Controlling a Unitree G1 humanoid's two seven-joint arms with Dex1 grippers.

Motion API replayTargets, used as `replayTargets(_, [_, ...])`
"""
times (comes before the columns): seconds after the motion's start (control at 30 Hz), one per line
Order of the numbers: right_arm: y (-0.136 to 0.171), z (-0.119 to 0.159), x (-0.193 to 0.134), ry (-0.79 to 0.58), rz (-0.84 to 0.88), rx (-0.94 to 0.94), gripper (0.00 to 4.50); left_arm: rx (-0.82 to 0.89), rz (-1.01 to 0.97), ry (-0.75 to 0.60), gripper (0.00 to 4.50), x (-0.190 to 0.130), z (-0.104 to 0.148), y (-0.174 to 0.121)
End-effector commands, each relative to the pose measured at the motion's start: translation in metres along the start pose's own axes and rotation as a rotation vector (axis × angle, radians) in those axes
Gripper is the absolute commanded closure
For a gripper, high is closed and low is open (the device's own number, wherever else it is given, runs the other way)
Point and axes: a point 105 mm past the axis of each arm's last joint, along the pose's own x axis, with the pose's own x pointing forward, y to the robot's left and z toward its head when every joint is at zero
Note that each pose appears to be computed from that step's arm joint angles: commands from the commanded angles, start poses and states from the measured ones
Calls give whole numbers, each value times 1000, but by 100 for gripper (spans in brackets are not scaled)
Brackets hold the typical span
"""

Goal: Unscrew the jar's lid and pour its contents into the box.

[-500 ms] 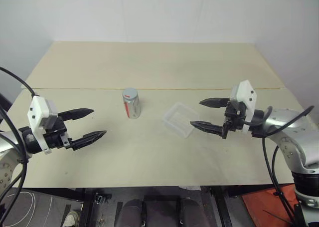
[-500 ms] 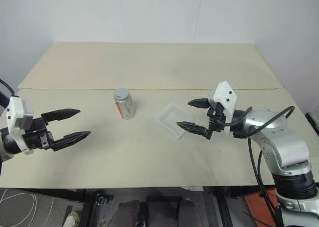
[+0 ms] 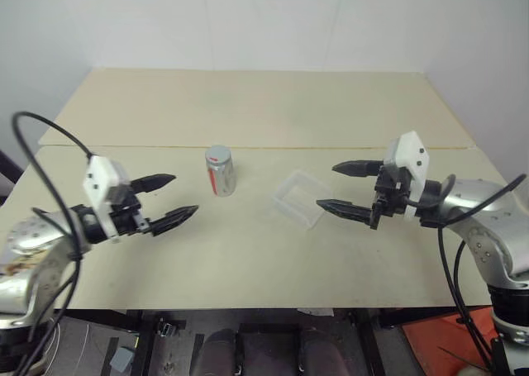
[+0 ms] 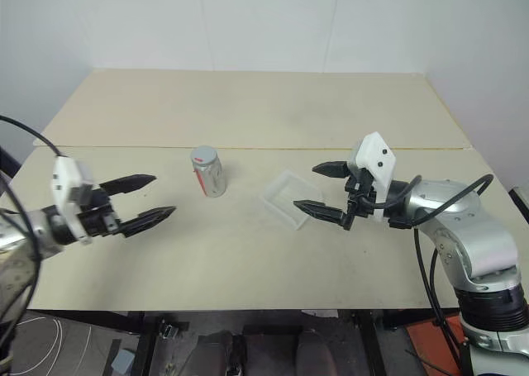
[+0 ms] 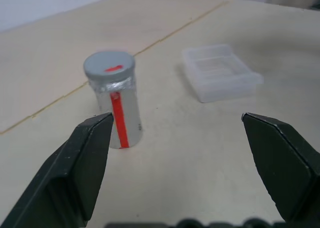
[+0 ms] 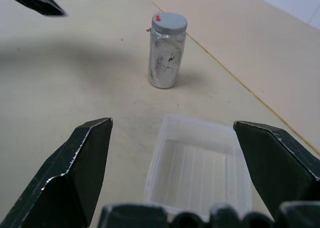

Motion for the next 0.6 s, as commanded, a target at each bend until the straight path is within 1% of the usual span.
replayTargets(0.03, [-7,17,-8,-33,-55,-83,0,12,110,-29,5,17,0,6])
replayTargets(0.17, [-7,21,-7,-41,-71,-92,0,-37,219,-61,5,34,-9,5])
replayTargets(0.23, [-7,26,-7,-59,-69,-98,0,-62,262,-104,5,46,-10,1])
replayTargets(0.4, [-6,31,-5,-65,-79,-113,0,-45,344,-141,5,65,-18,1])
replayTargets(0.6, [-4,33,-7,-64,-86,-128,0,-39,409,-180,5,83,-19,17])
